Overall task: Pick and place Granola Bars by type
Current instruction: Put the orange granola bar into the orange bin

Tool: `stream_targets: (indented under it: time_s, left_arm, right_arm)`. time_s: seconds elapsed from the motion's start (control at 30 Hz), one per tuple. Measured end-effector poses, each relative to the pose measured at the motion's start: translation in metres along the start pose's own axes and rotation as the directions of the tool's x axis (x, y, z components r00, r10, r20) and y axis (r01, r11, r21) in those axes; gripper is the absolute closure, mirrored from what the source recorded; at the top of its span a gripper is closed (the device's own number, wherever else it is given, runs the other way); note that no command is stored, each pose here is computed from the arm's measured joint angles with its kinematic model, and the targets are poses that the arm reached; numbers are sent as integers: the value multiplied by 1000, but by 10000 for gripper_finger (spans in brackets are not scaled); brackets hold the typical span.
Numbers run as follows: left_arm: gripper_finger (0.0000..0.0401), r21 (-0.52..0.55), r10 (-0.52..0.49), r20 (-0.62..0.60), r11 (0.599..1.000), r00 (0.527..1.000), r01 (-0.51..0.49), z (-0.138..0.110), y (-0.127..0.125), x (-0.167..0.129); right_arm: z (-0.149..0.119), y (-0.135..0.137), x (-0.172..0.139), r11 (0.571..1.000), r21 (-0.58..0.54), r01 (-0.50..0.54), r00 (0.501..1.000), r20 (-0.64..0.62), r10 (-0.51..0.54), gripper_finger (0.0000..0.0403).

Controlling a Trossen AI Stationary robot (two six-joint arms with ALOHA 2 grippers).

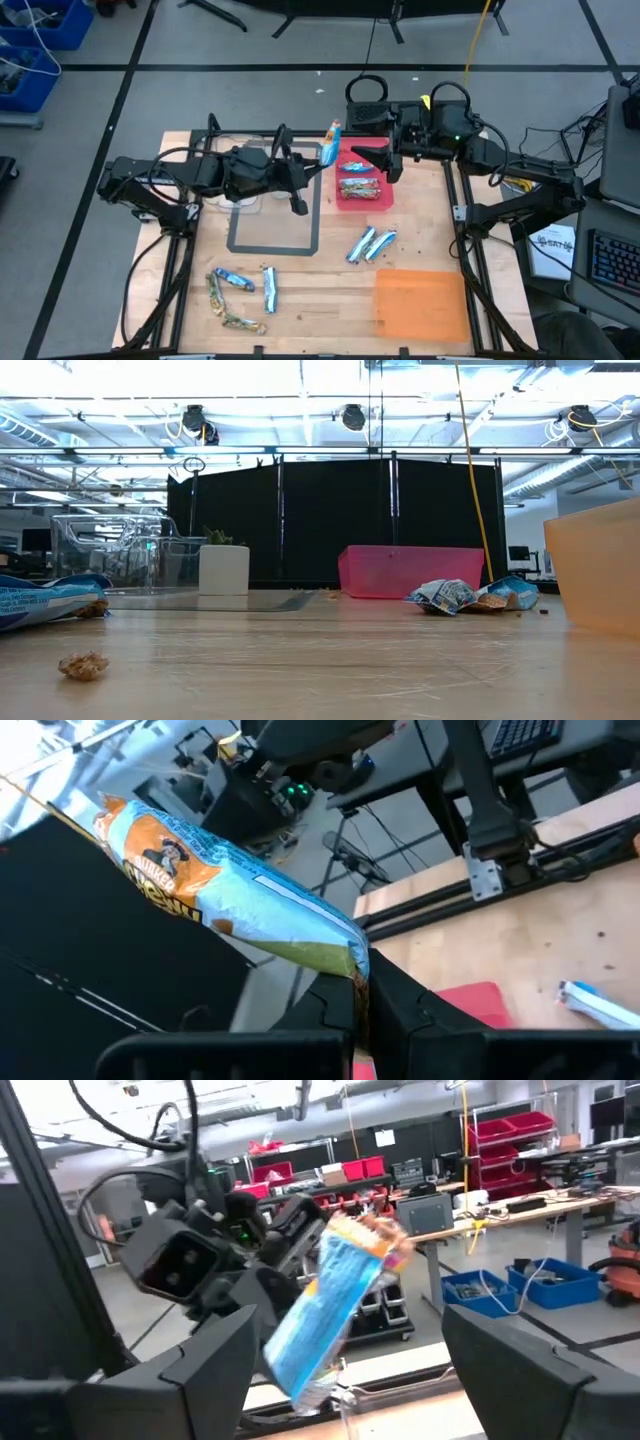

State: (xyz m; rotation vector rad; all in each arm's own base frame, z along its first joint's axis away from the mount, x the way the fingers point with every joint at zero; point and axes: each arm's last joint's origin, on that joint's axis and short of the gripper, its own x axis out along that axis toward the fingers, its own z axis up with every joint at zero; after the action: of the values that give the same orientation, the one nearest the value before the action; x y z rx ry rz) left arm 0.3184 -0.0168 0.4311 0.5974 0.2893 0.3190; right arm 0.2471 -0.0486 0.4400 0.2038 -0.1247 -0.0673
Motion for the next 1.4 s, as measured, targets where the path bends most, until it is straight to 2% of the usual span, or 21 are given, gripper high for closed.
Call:
stream_targets:
  time_s: [0.2, 0.43, 0.8, 1.0, 1.17, 1.4]
  left_arm:
    - [391, 30, 1, 4, 1000, 1000, -1, 0, 1, 0]
    - [391, 28, -1, 9, 1000, 1000, 1, 1, 0, 0]
    - [391, 33, -82, 39, 996, 996, 81, 5, -15, -1]
    - [391, 16, -98, 24, 995, 995, 98, 3, -19, 1]
    - [391, 15, -72, 16, 997, 997, 72, 4, -17, 0]
    - [391, 0, -65, 8, 998, 998, 65, 3, -16, 1]
  right_arm:
    - [-7, 11, 13, 998, 6, -55, 998, 20, 55, 96]
    - [-19, 13, 30, 999, 7, -52, 999, 13, 51, 96]
    - [-27, 10, 44, 998, 6, -55, 998, 31, 55, 105]
    - [-28, 10, 45, 998, 5, -59, 998, 29, 59, 162]
    - [-28, 10, 45, 998, 3, -62, 998, 26, 62, 237]
    - [-28, 12, 44, 990, -1, -139, 990, 12, 139, 334]
